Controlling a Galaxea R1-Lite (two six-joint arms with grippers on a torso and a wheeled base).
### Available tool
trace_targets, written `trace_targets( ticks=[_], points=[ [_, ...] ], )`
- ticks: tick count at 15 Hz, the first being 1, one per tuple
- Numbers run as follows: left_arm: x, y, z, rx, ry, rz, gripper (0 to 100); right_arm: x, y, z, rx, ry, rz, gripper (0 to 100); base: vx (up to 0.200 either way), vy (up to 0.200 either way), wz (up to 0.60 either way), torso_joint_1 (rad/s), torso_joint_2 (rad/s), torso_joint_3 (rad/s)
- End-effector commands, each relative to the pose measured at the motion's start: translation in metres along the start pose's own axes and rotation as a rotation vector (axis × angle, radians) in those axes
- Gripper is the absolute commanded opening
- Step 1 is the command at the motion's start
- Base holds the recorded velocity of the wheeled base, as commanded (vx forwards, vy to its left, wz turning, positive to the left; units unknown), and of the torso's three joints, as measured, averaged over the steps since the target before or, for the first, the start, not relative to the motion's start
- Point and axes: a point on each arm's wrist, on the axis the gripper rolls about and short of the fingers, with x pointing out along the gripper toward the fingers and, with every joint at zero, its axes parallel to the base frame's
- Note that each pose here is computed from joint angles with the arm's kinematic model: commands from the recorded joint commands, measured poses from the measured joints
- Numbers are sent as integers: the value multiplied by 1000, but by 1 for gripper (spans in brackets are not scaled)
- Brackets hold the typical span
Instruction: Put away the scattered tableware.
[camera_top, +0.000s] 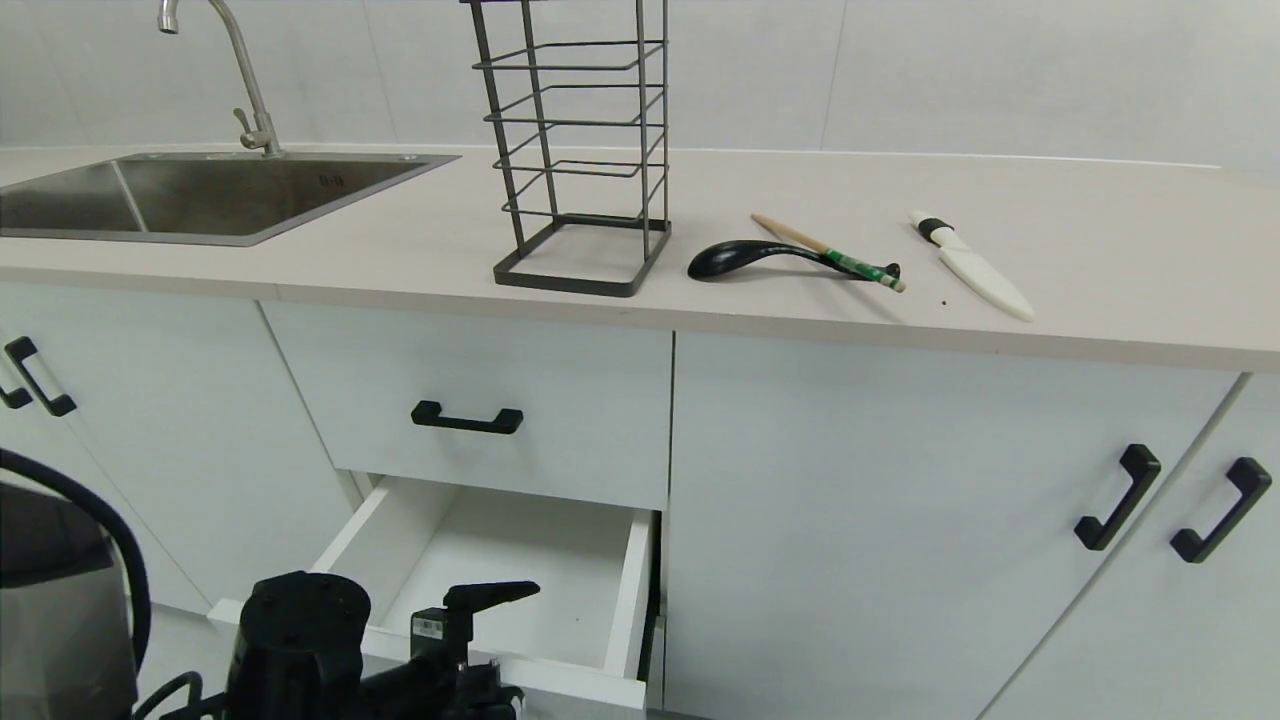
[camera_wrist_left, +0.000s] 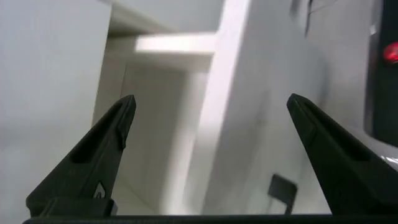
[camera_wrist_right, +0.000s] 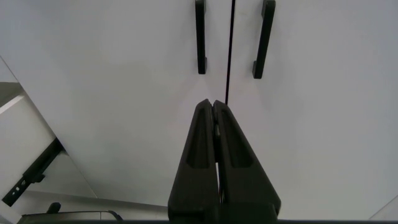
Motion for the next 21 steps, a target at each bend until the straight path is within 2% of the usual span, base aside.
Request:
trace_targets(
  ticks=[1,4,5,6,8,9,10,11,12,13,14,15,16,17,21],
  points=[
    [-1,-6,13,36,-68,-33,100,0,0,0,0,1,0,0,0,0,0,0,0,0],
    [-1,-17,30,82,-147,-90,100,0,0,0,0,1,0,0,0,0,0,0,0,0],
    [-1,-19,33,77,-161,-96,100,0,0,0,0,2,0,0,0,0,0,0,0,0],
    [-2,-15,38,56,-188,-71,100,0,0,0,0,1,0,0,0,0,0,0,0,0],
    [-2,0,49,60,-245,8,100,0,0,0,0,1,0,0,0,0,0,0,0,0],
    [-2,19,64,51,-311,99,100,0,0,0,0,1,0,0,0,0,0,0,0,0],
    [1,31,69,37,-332,153,100,0,0,0,0,1,0,0,0,0,0,0,0,0],
    [3,37,71,23,-329,183,100,0,0,0,0,2,0,0,0,0,0,0,0,0],
    [5,44,65,-14,-281,229,100,0,0,0,0,1,0,0,0,0,0,0,0,0],
    [8,48,45,-62,-178,260,100,0,0,0,0,1,0,0,0,0,0,0,0,0],
    [10,49,33,-83,-124,265,100,0,0,0,0,2,0,0,0,0,0,0,0,0],
    [13,49,7,-123,-18,258,100,0,0,0,0,1,0,0,0,0,0,0,0,0],
    [14,47,-3,-137,23,248,100,0,0,0,0,1,0,0,0,0,0,0,0,0],
    [15,40,-12,-142,59,222,100,0,0,0,0,1,0,0,0,0,0,0,0,0],
    [3,17,-18,-152,104,142,100,0,0,0,0,1,0,0,0,0,0,0,0,0]
  ],
)
